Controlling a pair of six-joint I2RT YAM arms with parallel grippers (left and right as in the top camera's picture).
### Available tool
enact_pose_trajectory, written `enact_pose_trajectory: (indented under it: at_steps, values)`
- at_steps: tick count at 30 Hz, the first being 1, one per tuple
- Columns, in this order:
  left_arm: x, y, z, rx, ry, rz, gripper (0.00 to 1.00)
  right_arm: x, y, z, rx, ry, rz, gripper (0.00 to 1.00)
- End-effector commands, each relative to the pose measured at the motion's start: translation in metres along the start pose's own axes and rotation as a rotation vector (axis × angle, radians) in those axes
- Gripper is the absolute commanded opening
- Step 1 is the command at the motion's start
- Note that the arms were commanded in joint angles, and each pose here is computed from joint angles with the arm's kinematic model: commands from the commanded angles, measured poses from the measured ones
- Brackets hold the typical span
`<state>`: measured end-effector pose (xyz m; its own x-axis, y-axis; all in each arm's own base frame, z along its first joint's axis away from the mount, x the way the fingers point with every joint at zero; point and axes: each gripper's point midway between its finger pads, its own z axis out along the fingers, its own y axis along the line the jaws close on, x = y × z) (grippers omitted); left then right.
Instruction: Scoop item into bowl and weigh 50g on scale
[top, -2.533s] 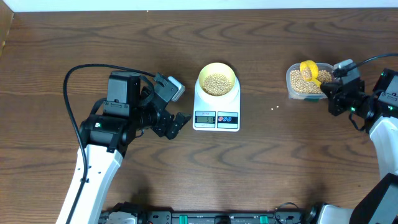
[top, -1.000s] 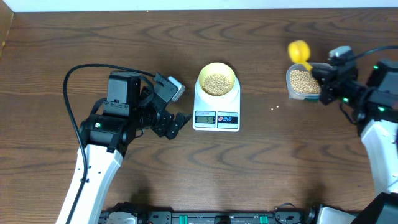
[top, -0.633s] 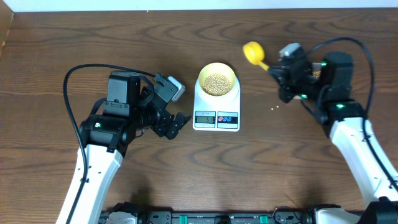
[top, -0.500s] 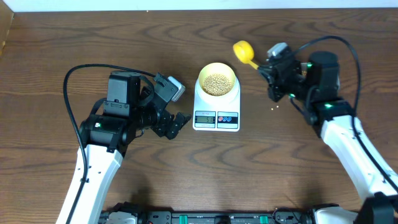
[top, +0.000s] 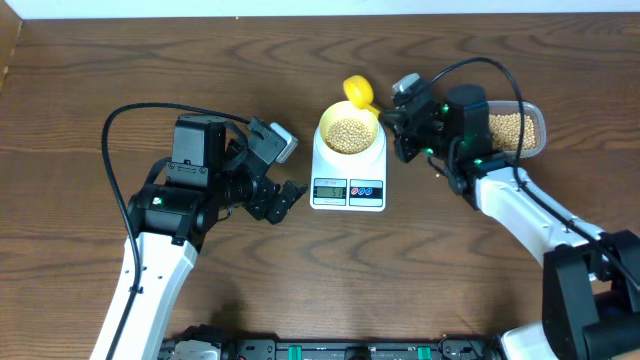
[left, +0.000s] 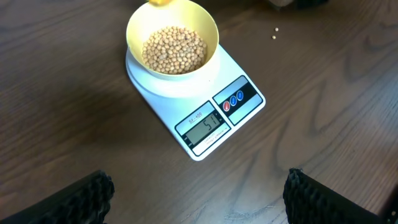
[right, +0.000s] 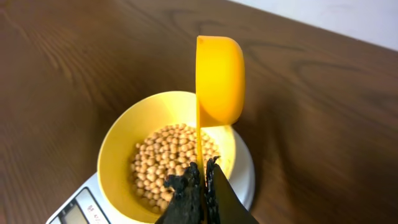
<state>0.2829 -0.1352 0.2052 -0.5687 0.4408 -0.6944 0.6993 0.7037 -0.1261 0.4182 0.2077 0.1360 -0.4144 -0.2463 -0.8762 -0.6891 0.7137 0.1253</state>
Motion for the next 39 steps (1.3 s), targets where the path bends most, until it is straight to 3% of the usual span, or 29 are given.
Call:
enact_pose_trajectory:
  at_steps: [1,14,39]
  values:
    - [0.001,-0.002,0.002,0.012,0.003,0.011,0.89,0.009,0.009,0.01,-0.022,0.025,0.018,0.01]
    - [0.001,-0.002,0.002,0.012,0.003,0.011,0.89,0.014,0.025,0.016,-0.055,0.044,-0.084,0.01]
    - [0.001,-0.002,0.002,0.012,0.003,0.011,0.89,0.034,0.024,0.015,-0.046,0.125,-0.048,0.01]
